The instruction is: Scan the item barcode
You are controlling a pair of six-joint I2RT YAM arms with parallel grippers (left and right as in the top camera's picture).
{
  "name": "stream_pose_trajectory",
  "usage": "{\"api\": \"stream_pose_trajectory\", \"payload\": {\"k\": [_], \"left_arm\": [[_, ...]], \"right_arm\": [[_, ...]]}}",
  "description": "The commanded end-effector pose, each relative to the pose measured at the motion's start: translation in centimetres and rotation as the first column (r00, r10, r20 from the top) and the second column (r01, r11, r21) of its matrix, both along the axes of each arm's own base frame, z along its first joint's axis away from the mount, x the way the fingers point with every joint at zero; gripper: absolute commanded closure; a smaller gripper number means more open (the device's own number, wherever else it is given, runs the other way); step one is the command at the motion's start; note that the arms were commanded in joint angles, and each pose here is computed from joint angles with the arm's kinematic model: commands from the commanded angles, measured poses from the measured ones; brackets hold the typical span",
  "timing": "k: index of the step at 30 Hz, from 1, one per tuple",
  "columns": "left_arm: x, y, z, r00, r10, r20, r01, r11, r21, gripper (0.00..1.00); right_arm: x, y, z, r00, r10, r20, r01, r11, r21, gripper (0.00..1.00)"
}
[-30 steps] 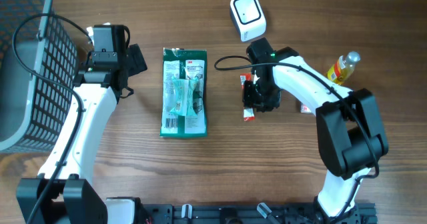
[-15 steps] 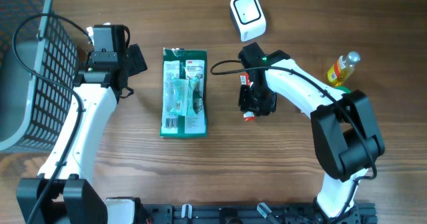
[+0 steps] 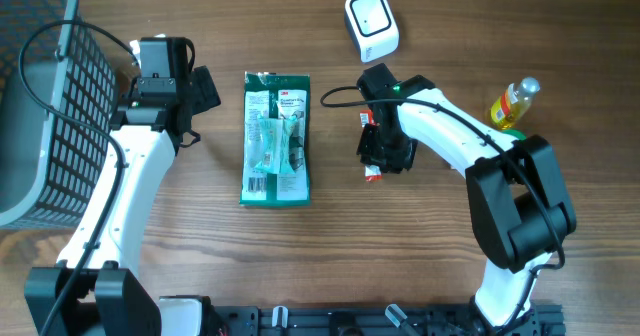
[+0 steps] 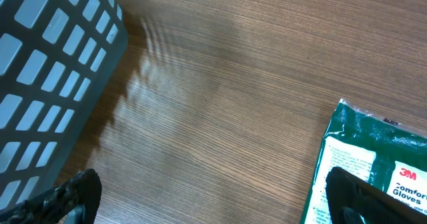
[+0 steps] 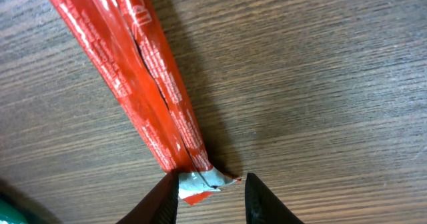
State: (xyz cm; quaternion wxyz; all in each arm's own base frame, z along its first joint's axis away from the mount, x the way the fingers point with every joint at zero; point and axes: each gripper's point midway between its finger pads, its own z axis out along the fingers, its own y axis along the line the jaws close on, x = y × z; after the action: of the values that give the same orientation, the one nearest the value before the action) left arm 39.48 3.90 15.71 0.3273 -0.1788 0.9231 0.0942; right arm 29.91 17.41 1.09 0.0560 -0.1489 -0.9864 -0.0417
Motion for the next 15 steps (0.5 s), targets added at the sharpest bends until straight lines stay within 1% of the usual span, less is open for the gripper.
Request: {"api": "stream_pose_trajectory", "payload": {"k": [1, 8, 10, 11, 13, 14, 15], "left_arm": [[0.2, 0.3, 0.5, 1.0, 0.004, 0.012, -0.004, 1.0, 0.012, 0.0], [0.2, 0.3, 0.5, 1.0, 0.004, 0.012, -0.004, 1.0, 0.012, 0.0], [0.2, 0.3, 0.5, 1.0, 0.004, 0.012, -0.004, 1.0, 0.012, 0.0], [0.2, 0.3, 0.5, 1.0, 0.004, 0.012, -0.004, 1.0, 0.012, 0.0], [0.2, 0.3, 0.5, 1.0, 0.004, 0.012, -0.004, 1.0, 0.012, 0.0], [0.2, 0.3, 0.5, 1.0, 0.004, 0.012, -0.004, 1.0, 0.012, 0.0], [0.2, 0.3, 0.5, 1.0, 0.004, 0.012, -0.004, 1.0, 0.012, 0.0]], "right_arm": [[-0.3, -0.6, -0.8, 0.998, -0.058, -0.014, 0.058, 0.998, -0.035, 0.67], [-1.3, -0.8, -2.6, 0.99, -0.137, -0.025, 0.136, 0.99, -0.043, 0.67], [-1.7, -0.9, -3.2, 0.99, -0.139, -0.024, 0.137, 0.99, -0.044, 0.68], [-1.9, -1.0, -3.4, 0.99, -0.136, -0.024, 0.135, 0.99, -0.045, 0.71], [-2.0, -1.2, -3.6, 0.992, -0.128, -0.022, 0.126, 0.991, -0.053, 0.85], [-1.9, -1.2, -3.6, 0.994, -0.111, -0.018, 0.11, 0.993, -0.051, 0.95], [-1.6, -1.1, -3.5, 0.997, -0.079, -0.005, 0.079, 0.996, -0.039, 0.96]]}}
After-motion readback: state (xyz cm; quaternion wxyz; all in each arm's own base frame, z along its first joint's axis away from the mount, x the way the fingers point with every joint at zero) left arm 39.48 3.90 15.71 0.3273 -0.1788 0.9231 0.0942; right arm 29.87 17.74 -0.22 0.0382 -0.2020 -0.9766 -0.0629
